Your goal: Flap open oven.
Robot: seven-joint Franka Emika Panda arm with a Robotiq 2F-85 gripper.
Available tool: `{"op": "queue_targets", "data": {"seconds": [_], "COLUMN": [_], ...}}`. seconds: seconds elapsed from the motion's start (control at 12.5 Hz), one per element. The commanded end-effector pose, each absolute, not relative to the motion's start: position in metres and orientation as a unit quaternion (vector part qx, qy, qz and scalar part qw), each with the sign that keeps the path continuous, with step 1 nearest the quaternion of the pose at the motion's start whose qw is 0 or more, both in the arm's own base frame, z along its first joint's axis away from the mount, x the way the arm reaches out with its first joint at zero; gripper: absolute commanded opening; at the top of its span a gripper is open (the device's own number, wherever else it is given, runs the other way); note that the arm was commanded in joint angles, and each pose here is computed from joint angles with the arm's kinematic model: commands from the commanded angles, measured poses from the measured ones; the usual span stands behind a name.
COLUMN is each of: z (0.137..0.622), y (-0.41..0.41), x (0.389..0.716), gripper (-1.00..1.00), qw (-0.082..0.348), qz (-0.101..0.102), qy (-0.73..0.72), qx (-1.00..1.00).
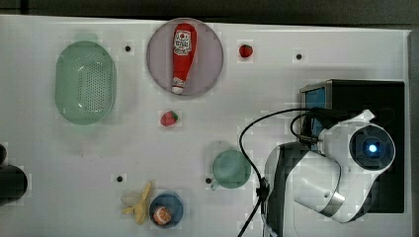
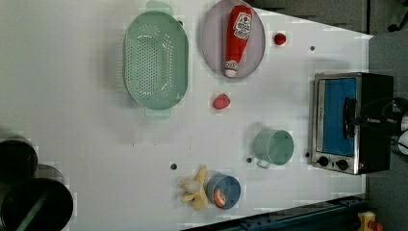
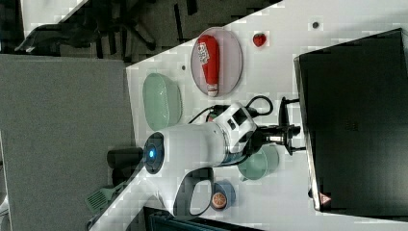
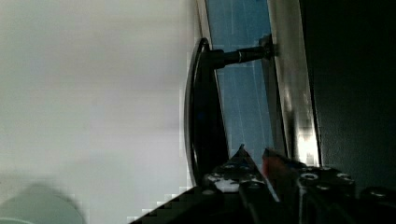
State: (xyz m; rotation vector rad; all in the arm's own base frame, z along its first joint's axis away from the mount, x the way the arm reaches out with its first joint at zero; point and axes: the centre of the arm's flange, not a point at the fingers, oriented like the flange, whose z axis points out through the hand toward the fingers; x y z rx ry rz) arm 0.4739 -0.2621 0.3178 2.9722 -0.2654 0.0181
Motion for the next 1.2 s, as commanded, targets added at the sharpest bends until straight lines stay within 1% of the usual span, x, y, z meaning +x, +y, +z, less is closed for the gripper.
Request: {"op": "queue_targets", "data": {"seconds": [0.08,0.16,0.32,0.64,0.8,0.96,1.2], "z": [0.314,0.313,0.312,0.302,0.295,0.286,0.266], "y": [-0.255,-0.252,-0.241,-0.205,-0.182,-0.161,-0.129], "x": [0.480,0.481,0.487,0.495,0.498,0.502,0.506], "gripper": [-0.65,-0.65,-0.65,-0.65,-0.65,-0.65,-0.65], "qw": [0.081,0.084,0.103,0.182,0.212,0.226,0.240], "qz": [0.008,0.006,-0.001,-0.022,-0.029,-0.033,-0.045], "qy": [-0.069,-0.067,-0.047,-0.028,-0.034,-0.039,-0.044], "qx": [0.994,0.994,0.994,0.983,0.976,0.973,0.969]}}
